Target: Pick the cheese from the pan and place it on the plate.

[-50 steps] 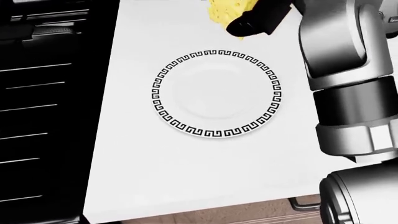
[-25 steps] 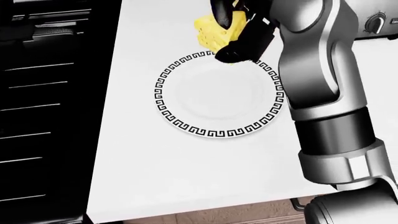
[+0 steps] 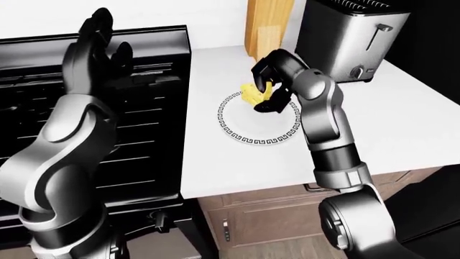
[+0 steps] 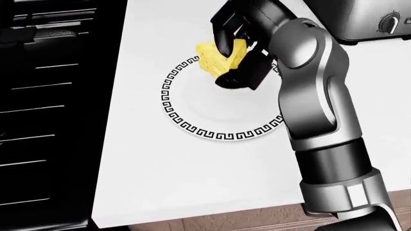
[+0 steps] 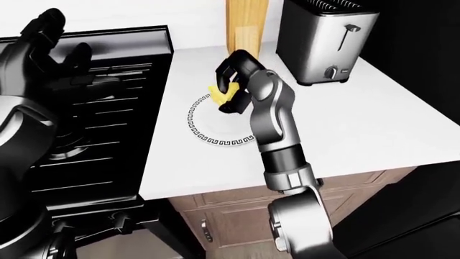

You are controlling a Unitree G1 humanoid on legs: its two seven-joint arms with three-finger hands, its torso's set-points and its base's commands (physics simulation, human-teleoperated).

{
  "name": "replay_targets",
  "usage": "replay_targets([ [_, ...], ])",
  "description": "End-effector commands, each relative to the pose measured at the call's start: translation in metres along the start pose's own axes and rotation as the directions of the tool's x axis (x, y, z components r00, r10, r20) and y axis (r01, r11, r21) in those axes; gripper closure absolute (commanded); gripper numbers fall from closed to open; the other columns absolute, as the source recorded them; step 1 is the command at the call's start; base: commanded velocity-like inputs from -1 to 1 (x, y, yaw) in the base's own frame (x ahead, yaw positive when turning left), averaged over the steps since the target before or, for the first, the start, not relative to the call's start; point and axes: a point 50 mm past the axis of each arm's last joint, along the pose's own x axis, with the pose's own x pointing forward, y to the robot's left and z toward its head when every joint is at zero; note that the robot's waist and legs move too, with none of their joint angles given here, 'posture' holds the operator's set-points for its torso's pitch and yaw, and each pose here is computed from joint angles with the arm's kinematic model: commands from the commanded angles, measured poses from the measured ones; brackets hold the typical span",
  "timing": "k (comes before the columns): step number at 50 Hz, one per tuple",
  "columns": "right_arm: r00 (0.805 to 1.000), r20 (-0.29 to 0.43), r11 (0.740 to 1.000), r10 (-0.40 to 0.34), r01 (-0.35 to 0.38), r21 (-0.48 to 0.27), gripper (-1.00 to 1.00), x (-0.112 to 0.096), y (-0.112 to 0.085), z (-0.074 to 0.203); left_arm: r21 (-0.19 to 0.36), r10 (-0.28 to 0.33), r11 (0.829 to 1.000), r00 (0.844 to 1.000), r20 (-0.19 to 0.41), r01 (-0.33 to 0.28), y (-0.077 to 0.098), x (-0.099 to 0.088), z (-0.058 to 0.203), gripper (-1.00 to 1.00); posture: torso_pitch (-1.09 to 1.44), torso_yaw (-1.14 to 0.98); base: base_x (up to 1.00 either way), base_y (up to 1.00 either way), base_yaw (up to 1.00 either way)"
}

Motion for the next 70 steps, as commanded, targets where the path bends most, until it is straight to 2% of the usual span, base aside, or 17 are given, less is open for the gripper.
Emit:
replay_targets([
  [1, 0.993, 0.091, 0.996, -0.081, 0.083, -0.018, 1.0, -0.007, -0.017, 0.022, -0.005, -0.003, 1.0, 0.997, 0.083, 0.003, -0.001, -0.002, 0.016, -1.0, 0.0, 0.0, 0.0, 0.0, 0.0],
  [40, 0.996, 0.06, 0.998, -0.06, 0.059, 0.021, 0.99, 0.003, 0.007, -0.001, -0.004, -0.002, 1.0, 0.997, 0.081, 0.002, 0.0, -0.001, 0.014, -1.0, 0.0, 0.0, 0.0, 0.0, 0.0],
  [45, 0.997, 0.058, 0.998, -0.056, 0.054, 0.026, 0.91, 0.002, 0.01, -0.003, -0.004, -0.001, 1.0, 0.997, 0.081, 0.001, 0.0, -0.001, 0.014, -1.0, 0.0, 0.0, 0.0, 0.0, 0.0],
  [46, 0.997, 0.057, 0.998, -0.057, 0.056, 0.026, 0.73, 0.002, 0.01, -0.003, -0.004, -0.001, 1.0, 0.997, 0.08, 0.002, 0.0, -0.001, 0.014, -1.0, 0.0, 0.0, 0.0, 0.0, 0.0],
  [49, 0.997, 0.054, 0.998, -0.057, 0.055, 0.028, 0.58, 0.002, 0.011, -0.005, -0.004, -0.002, 1.0, 0.997, 0.079, 0.003, 0.0, -0.001, 0.013, -1.0, 0.0, 0.0, 0.0, 0.0, 0.0],
  [64, 0.997, 0.042, 0.998, -0.059, 0.058, 0.021, 0.58, 0.001, 0.011, -0.012, -0.003, -0.002, 1.0, 0.997, 0.08, 0.002, 0.0, -0.001, 0.014, -1.0, 0.0, 0.0, 0.0, 0.0, 0.0],
  [69, 0.997, 0.042, 0.998, -0.059, 0.058, 0.023, 0.4, 0.002, 0.012, -0.012, -0.002, -0.002, 1.0, 0.997, 0.08, 0.002, -0.001, -0.001, 0.014, -1.0, 0.0, 0.0, 0.0, 0.0, 0.0],
  [70, 0.997, 0.042, 0.998, -0.059, 0.058, 0.023, 0.31, 0.002, 0.012, -0.012, -0.002, -0.002, 1.0, 0.997, 0.08, 0.002, -0.001, -0.002, 0.014, -1.0, 0.0, 0.0, 0.0, 0.0, 0.0],
])
